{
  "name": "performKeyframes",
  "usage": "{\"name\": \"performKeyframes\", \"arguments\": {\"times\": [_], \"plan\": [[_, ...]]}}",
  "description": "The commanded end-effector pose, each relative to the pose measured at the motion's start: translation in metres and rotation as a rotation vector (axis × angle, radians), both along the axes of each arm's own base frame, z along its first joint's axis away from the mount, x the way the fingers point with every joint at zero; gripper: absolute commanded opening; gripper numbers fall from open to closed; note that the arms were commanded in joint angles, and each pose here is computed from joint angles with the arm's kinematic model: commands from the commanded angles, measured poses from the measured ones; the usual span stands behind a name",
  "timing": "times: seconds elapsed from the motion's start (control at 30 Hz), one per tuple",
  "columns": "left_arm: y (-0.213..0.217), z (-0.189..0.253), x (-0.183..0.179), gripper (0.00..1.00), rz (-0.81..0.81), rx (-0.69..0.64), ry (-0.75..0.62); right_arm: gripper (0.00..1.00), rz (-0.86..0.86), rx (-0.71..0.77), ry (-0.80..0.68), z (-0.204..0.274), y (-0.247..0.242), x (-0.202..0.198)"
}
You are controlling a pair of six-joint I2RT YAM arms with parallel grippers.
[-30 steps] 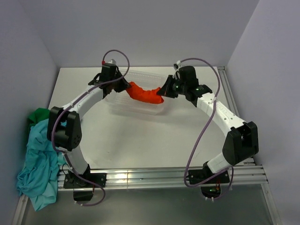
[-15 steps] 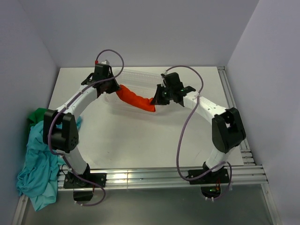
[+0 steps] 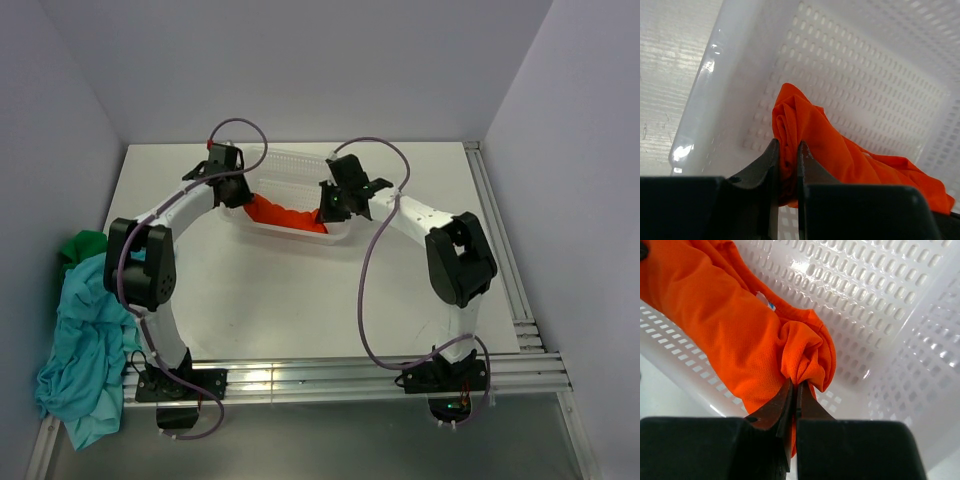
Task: Roll the t-shirts
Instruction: Place the rolled tshirt into the container
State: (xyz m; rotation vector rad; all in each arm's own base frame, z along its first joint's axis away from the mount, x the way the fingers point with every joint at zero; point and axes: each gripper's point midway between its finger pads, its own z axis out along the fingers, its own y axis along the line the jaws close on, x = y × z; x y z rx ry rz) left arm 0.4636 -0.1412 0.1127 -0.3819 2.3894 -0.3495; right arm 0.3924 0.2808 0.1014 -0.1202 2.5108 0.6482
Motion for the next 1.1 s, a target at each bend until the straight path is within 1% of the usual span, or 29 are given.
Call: {"name": "performKeyframes", "arguments": {"times": [0.0, 0.1, 0.33, 0.4, 0.43, 0.5, 0.53, 0.6, 0.63, 0.7, 0.73, 0.9, 1.07], "plan": [[0.002, -0.006, 0.008, 0.0, -0.011, 0.034, 0.007, 0.0, 0.004, -0.054, -0.05, 0.003, 0.006, 0.01], [0.002, -0.019, 0.008, 0.0, -0.009, 0.039, 0.026, 0.0, 0.005, -0.065, -0.037, -0.011, 0.008, 0.01], [0.009, -0.046, 0.007, 0.0, -0.009, 0.093, 0.08, 0.0, -0.018, -0.164, -0.035, -0.032, 0.002, 0.009], [0.01, -0.048, 0.007, 0.0, -0.005, 0.095, 0.085, 0.0, -0.01, -0.174, -0.028, -0.035, 0.003, 0.007], [0.009, -0.047, 0.006, 0.02, -0.007, 0.094, 0.085, 0.05, -0.005, -0.179, -0.023, -0.036, 0.002, 0.006], [0.009, -0.044, 0.006, 0.06, -0.007, 0.094, 0.077, 0.1, -0.009, -0.174, -0.03, -0.034, 0.002, 0.006], [0.009, -0.04, 0.006, 0.13, -0.008, 0.091, 0.068, 0.14, -0.01, -0.168, -0.039, -0.03, 0.001, 0.005], [0.009, -0.035, 0.006, 0.2, -0.006, 0.089, 0.062, 0.18, -0.011, -0.155, -0.056, -0.02, 0.002, 0.005], [0.008, -0.028, 0.007, 0.28, -0.009, 0.086, 0.049, 0.23, -0.01, -0.152, -0.064, -0.015, 0.003, 0.006], [0.009, -0.022, 0.007, 0.37, -0.006, 0.09, 0.045, 0.26, -0.011, -0.145, -0.077, -0.004, 0.003, 0.007], [0.009, -0.015, 0.008, 0.41, -0.009, 0.088, 0.033, 0.29, -0.014, -0.145, -0.077, 0.0, 0.003, 0.007], [0.005, 0.007, 0.006, 0.52, -0.011, 0.085, 0.008, 0.38, -0.014, -0.13, -0.104, 0.023, 0.003, 0.007], [0.004, 0.031, 0.005, 0.55, 0.0, 0.08, -0.028, 0.4, -0.014, -0.112, -0.125, 0.037, 0.003, 0.006]]}}
